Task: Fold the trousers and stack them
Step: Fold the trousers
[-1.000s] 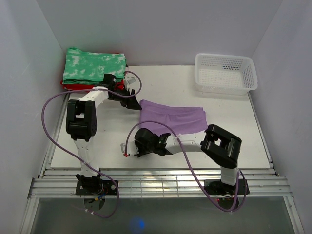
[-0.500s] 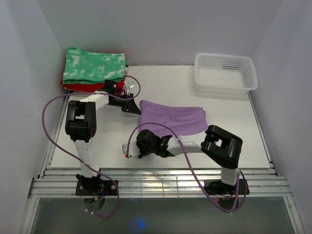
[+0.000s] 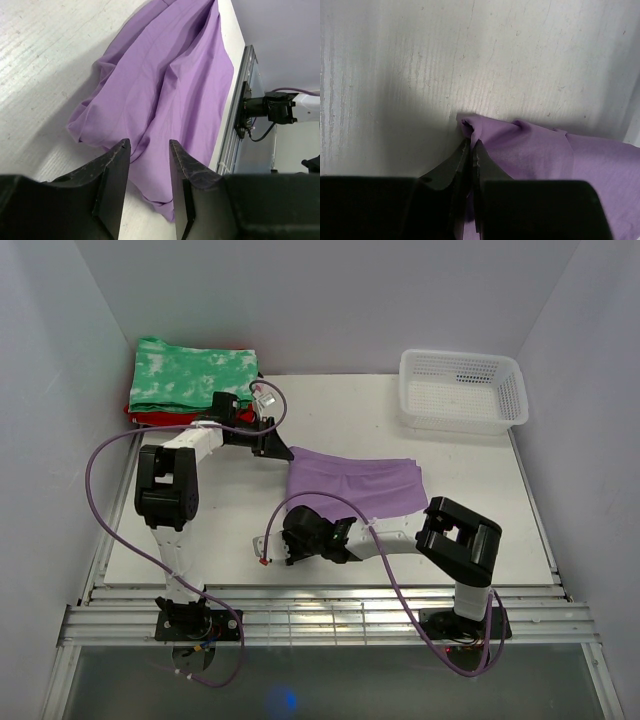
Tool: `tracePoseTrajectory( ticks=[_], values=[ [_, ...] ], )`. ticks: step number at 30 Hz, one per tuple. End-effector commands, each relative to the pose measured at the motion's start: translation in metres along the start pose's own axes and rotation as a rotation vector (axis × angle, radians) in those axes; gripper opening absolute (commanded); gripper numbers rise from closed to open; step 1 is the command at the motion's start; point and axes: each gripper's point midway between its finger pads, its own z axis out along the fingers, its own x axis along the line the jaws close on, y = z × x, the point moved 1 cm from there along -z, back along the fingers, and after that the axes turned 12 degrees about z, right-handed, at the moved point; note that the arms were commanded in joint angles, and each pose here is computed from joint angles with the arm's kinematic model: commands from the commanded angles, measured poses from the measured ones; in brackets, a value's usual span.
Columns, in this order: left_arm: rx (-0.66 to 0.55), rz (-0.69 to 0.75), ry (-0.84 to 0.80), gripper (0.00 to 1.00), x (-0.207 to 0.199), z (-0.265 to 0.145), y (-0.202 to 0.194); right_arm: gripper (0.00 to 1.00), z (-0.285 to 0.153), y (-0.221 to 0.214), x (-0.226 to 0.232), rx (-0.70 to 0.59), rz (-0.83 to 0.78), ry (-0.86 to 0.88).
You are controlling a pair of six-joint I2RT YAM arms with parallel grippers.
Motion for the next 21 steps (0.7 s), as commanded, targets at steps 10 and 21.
tracePoseTrajectory(
  ticks=[10,21],
  values=[
    [0.057,-0.027,0.036,0.5,-0.017,-0.009,-0.038,0.08,-0.006,-0.002,0.008,-0.004,0.04,0.042],
    [0.006,-0.027,-0.035,0.13,-0.017,-0.003,-0.018,0.08,-0.007,-0.004,0.012,-0.002,0.042,0.058]
  ],
)
